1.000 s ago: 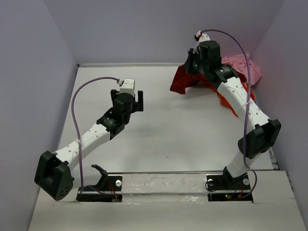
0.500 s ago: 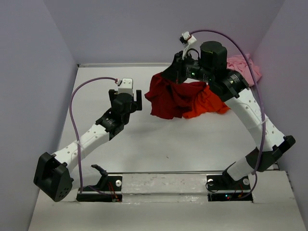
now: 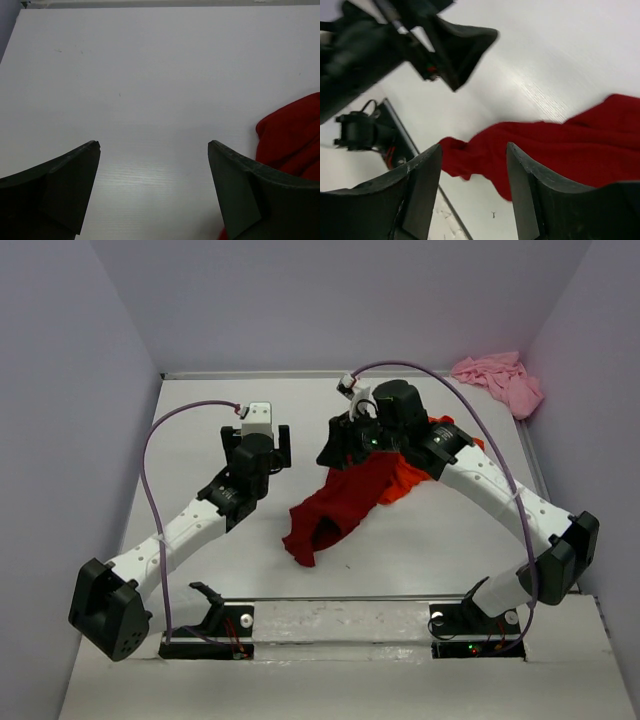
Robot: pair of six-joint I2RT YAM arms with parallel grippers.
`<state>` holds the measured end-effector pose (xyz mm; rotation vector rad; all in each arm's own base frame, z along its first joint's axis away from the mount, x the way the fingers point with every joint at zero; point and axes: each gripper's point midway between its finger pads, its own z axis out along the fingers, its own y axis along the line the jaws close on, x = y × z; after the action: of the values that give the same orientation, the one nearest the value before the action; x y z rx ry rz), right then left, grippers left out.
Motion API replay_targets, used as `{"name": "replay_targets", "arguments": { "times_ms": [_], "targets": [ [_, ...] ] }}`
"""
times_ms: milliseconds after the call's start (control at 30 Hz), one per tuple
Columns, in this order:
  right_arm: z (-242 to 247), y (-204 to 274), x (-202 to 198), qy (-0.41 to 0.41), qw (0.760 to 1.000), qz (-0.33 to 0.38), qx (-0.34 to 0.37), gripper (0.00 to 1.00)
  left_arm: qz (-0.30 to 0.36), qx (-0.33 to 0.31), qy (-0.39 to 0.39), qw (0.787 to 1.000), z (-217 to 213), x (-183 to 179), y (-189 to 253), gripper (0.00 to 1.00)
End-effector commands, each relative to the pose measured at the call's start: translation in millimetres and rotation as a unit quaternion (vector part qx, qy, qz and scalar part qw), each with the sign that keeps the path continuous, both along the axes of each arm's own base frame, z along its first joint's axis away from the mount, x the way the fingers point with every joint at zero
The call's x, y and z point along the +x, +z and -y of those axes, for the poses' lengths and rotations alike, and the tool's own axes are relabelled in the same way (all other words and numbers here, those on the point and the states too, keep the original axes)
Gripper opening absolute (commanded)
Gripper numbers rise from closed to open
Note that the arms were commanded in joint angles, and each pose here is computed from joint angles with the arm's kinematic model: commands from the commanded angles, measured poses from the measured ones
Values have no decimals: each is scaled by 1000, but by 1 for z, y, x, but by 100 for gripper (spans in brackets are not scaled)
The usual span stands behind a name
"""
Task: Fold and stack the t-shirts
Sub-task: Move the tshirt to the center of the board
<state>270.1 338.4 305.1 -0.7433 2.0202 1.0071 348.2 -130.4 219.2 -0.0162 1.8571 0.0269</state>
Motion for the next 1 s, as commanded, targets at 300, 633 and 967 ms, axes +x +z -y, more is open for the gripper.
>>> {"name": "replay_targets", "arguments": {
  "times_ms": [300, 633, 967],
  "targets": [
    [119, -72, 114, -402, 887, 84, -210, 63, 53, -21, 36, 998, -14, -1, 38, 99],
    [176, -177, 126, -475, 818, 7, -324, 61, 34, -36, -21, 999, 11, 2, 28, 99],
    [228, -203, 116, -521, 771, -27, -366, 60, 23, -41, -59, 997, 26, 2, 26, 99]
  ]
}}
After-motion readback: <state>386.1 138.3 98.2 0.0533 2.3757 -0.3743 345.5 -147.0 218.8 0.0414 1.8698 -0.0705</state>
